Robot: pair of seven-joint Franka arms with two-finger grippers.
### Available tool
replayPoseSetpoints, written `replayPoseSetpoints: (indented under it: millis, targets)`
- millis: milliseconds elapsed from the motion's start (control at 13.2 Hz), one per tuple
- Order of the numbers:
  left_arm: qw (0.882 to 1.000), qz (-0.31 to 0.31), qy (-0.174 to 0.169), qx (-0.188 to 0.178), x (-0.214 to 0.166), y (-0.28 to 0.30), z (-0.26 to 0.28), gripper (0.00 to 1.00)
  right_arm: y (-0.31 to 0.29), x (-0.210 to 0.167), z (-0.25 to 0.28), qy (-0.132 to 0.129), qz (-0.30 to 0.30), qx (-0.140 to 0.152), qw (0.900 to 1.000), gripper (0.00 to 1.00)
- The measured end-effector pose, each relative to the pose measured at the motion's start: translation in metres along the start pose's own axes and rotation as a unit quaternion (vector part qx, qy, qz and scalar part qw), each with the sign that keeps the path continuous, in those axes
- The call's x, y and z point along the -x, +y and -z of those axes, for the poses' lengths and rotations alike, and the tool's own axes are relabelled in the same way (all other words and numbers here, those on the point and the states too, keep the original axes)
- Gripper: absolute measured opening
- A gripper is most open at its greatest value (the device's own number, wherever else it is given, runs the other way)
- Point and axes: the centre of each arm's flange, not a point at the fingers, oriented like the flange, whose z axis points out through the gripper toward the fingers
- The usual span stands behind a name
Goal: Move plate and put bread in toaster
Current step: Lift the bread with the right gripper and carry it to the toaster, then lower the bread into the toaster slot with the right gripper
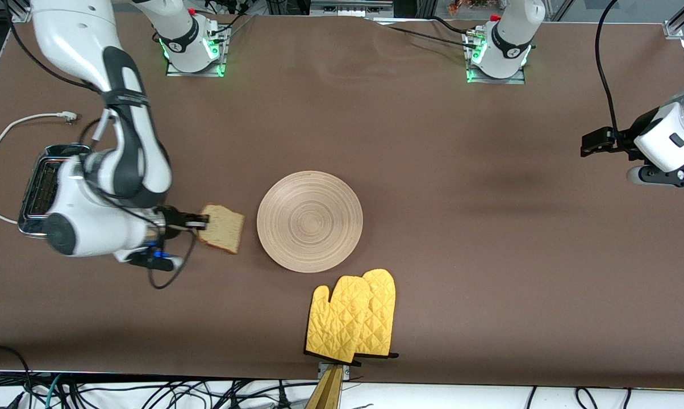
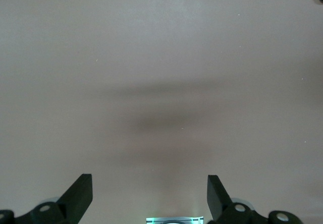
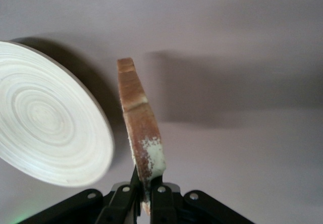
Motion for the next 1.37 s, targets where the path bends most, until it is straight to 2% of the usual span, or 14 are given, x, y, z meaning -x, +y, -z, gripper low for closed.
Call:
replayPoseSetpoints:
  millis: [304,608,836,1064,1368]
  targets:
    - [1.0,0.0,0.0,0.0,0.0,0.0,0.0,1.0,0.075,0.004,0.057,0.014,0.018,0.028,0.999,0.09]
    - [1.0,0.0,-0.001,0.0,0.0,-0.001,-0.001,1.0,0.121,0.032,0.111,0.016,0.045,0.098,0.994,0.09]
    - [1.0,0.001,-0.001,0.0,-0.001,-0.002,-0.001,1.0,0.147,0.061,0.152,0.016,0.052,0.133,0.99,0.09]
    - [1.0,0.002,-0.003,0.002,-0.001,-0.002,-0.003,1.0,0.17,0.075,0.173,0.015,0.064,0.174,0.983,0.09]
    - [1.0,0.001,-0.008,0.011,-0.004,0.0,-0.009,1.0,0.207,0.081,0.188,0.019,0.077,0.188,0.979,0.09]
